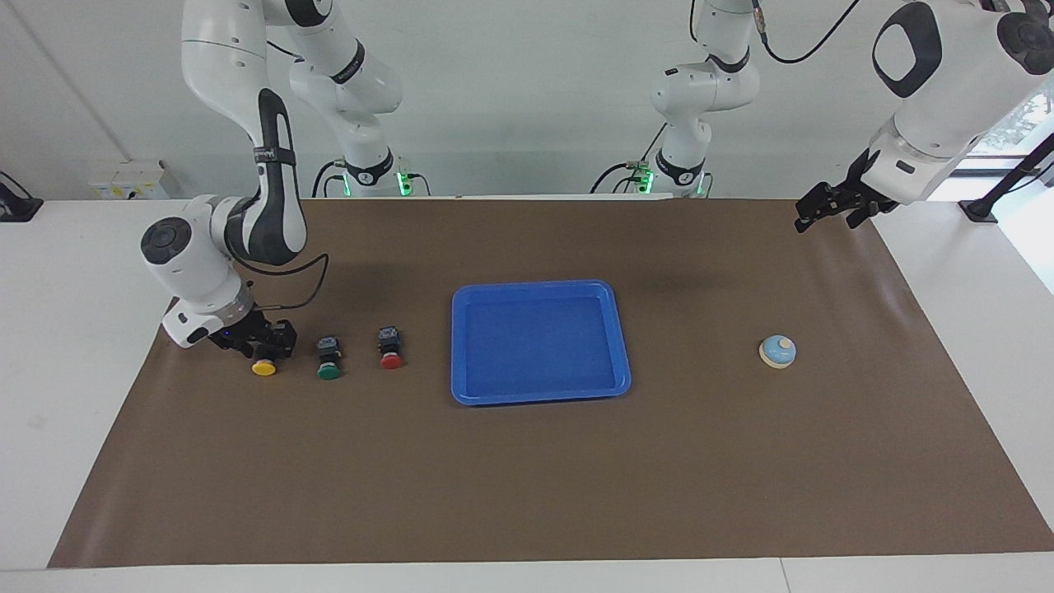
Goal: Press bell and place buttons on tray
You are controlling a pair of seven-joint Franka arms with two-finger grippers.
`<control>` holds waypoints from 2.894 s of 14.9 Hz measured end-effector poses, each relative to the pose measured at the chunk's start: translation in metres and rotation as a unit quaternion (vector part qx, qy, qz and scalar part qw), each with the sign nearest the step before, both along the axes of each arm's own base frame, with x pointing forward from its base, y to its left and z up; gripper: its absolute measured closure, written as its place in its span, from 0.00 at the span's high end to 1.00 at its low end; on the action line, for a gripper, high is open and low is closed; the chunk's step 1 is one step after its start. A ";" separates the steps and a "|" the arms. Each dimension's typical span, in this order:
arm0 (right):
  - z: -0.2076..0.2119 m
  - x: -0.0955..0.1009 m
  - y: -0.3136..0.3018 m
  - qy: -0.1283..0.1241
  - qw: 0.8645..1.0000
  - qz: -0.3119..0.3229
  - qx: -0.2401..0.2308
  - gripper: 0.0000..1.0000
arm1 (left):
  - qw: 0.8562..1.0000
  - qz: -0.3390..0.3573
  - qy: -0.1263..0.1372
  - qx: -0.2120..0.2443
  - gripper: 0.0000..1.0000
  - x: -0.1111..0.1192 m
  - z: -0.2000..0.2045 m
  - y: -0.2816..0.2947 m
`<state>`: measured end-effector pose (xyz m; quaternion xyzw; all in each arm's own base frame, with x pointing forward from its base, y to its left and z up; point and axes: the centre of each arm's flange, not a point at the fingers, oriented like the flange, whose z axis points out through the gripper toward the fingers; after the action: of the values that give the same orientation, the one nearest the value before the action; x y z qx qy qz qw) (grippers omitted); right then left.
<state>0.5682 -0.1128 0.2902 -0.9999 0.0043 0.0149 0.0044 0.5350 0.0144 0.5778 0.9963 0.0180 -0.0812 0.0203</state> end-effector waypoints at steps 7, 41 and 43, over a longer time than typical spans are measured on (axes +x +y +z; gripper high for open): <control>0.027 0.018 0.017 -0.008 0.999 0.039 0.001 0.40 | 1.000 0.000 0.000 0.000 1.00 0.000 0.000 0.000; 0.067 0.012 0.367 0.011 0.996 -0.094 -0.003 1.00 | 1.000 0.000 0.000 0.000 1.00 0.000 0.000 0.000; 0.083 0.033 0.311 0.004 0.998 -0.062 0.002 1.00 | 1.000 0.000 0.000 0.000 1.00 0.000 0.000 0.000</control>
<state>0.6011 0.1979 0.3731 -0.9976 0.0666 0.0181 0.0071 0.5350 0.0144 0.5778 0.9963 0.0180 -0.0812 0.0203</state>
